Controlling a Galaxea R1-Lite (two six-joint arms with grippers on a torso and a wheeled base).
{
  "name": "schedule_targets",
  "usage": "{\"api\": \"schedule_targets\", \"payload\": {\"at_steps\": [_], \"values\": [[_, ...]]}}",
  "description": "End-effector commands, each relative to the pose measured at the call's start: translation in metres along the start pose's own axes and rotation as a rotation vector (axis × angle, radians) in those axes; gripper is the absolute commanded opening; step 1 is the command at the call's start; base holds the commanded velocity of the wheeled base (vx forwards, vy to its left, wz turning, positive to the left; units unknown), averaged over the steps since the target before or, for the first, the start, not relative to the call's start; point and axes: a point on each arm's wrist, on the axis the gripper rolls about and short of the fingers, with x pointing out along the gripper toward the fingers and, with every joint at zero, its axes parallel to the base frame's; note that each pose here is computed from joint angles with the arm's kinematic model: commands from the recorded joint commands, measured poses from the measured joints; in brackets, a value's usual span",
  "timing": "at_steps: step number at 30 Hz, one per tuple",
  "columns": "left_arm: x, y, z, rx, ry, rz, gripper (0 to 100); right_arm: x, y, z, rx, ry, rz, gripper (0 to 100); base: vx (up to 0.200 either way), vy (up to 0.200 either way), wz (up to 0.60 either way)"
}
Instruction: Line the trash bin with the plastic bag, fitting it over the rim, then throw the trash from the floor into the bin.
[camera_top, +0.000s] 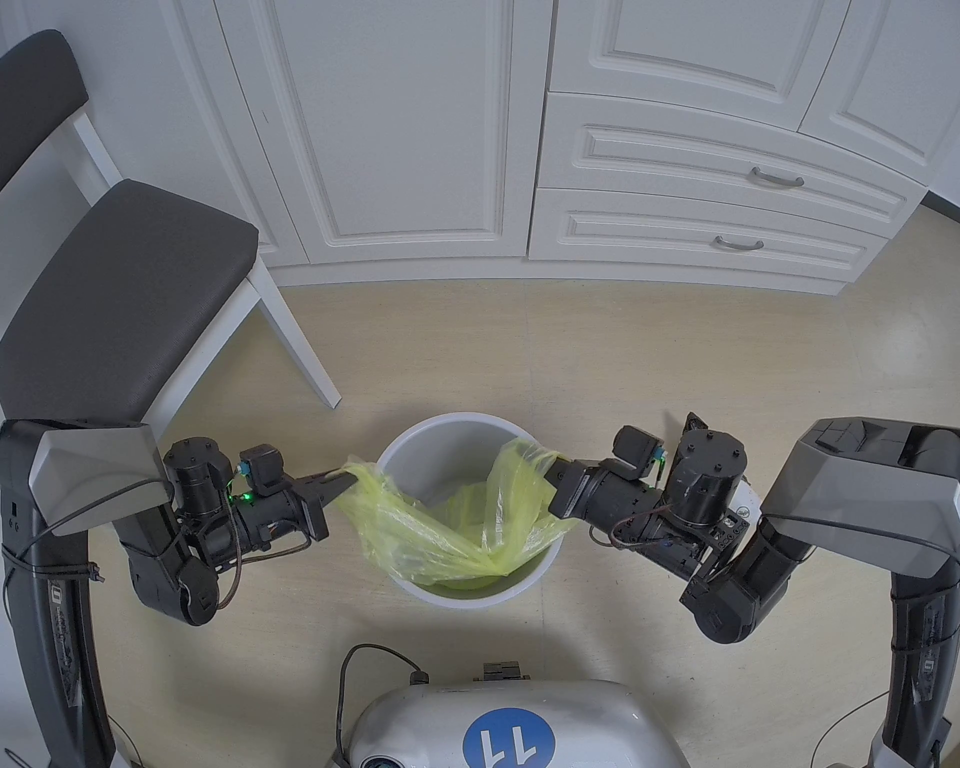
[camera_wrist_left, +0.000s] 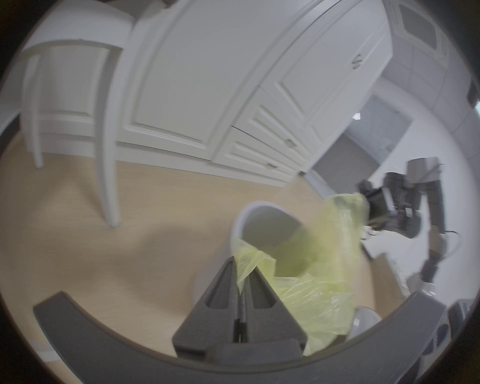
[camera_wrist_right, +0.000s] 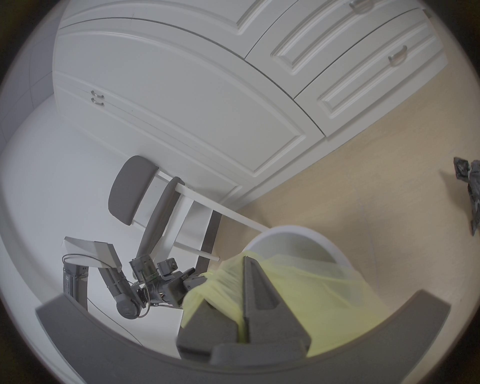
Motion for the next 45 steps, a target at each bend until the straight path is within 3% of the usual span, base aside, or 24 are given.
{"api": "schedule_targets", "payload": {"at_steps": [1, 2, 6, 10, 15, 24, 29, 34, 38, 45], "values": [[0.019, -0.017, 0.033, 0.021, -0.158, 0.326, 0, 0.006, -0.003, 0.031, -0.039, -0.143, -0.023, 0, 0.000, 0.000, 0.00], [0.019, -0.022, 0.039, 0.028, -0.179, 0.365, 0, 0.007, -0.003, 0.034, -0.050, -0.159, -0.030, 0, 0.000, 0.000, 0.00], [0.015, -0.033, 0.048, 0.038, -0.195, 0.354, 0, 0.007, 0.001, 0.041, -0.089, -0.164, -0.053, 0, 0.000, 0.000, 0.00], [0.006, -0.048, 0.052, 0.038, -0.183, 0.334, 0, 0.011, 0.003, 0.050, -0.194, -0.109, -0.258, 0, 0.000, 0.000, 0.00], [-0.002, -0.053, 0.052, 0.079, -0.162, 0.340, 0, 0.008, 0.001, 0.053, -0.352, -0.048, -0.499, 0, 0.000, 0.000, 0.00], [-0.021, -0.050, 0.050, 0.188, -0.110, 0.375, 0, -0.013, -0.019, 0.049, -0.634, 0.045, -0.759, 0, 0.000, 0.000, 0.00], [-0.037, -0.038, 0.039, 0.242, -0.043, 0.338, 0, -0.027, -0.020, 0.045, -0.692, 0.104, -0.777, 0, 0.000, 0.000, 0.00], [-0.039, -0.038, 0.024, 0.231, 0.014, 0.273, 0, -0.039, -0.015, 0.045, -0.713, 0.145, -0.770, 0, 0.000, 0.000, 0.00], [-0.038, -0.035, 0.018, 0.223, 0.035, 0.272, 0, -0.050, -0.012, 0.045, -0.743, 0.184, -0.768, 0, 0.000, 0.000, 0.00], [-0.039, -0.034, 0.002, 0.206, 0.098, 0.270, 0, -0.073, -0.008, 0.023, -0.805, 0.364, -0.675, 0, 0.000, 0.000, 0.00]]}}
